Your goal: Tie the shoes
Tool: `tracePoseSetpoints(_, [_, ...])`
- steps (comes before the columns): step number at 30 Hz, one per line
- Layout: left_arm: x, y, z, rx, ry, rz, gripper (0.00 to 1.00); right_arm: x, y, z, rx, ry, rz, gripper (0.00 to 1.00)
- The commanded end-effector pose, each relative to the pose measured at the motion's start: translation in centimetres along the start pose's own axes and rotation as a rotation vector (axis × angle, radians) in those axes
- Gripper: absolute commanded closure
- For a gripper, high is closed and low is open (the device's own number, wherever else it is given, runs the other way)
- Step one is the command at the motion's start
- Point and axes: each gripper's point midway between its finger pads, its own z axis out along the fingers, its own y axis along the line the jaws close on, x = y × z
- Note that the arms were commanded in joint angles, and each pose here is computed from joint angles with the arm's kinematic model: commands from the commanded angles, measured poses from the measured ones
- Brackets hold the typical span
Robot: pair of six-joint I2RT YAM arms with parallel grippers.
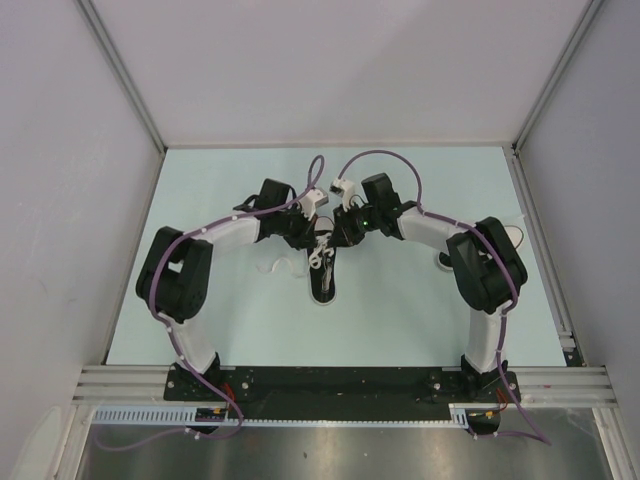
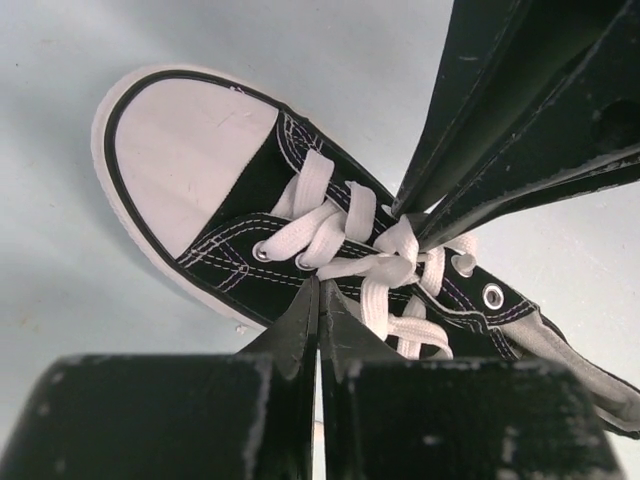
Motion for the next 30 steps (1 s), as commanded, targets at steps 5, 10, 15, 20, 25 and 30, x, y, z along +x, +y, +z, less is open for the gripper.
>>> tracePoseSetpoints(5, [-4.1, -0.1, -2.7, -0.051, -0.135, 0.085, 1.0, -2.0, 1.9, -1.8, -0.036, -0.042, -0.018, 0.75])
tracePoseSetpoints(10, [-5.2, 0.4, -3.6, -0.095, -0.171, 0.094, 1.0, -2.7, 1.8, -2.5, -0.033, -0.062, -0.007, 0.62])
tracePoseSetpoints(15, [-6.7, 0.9, -4.6, -0.113, -0.214, 0.083, 1.0, -3.6, 1.9, -3.5, -0.034, -0.09, -0.018, 0.57])
tracePoseSetpoints(20, [-8.3, 0.6, -5.6, -0.117, -0.256, 0.088, 1.0, -5.1, 1.9, -4.5, -0.032, -0.136, -0.012, 0.49])
tracePoseSetpoints(25, [-10.2, -0.1, -6.7, -0.102, -0.307, 0.092, 1.0, -6.6, 1.9, -5.2, -0.035, -0.187, -0.008, 0.43])
tracePoseSetpoints(30, [-11.4, -1.0, -7.3, -0.064, -0.338, 0.082, 1.0, -8.1, 2.1, -4.9, -0.051, -0.243, -0.01, 0.39])
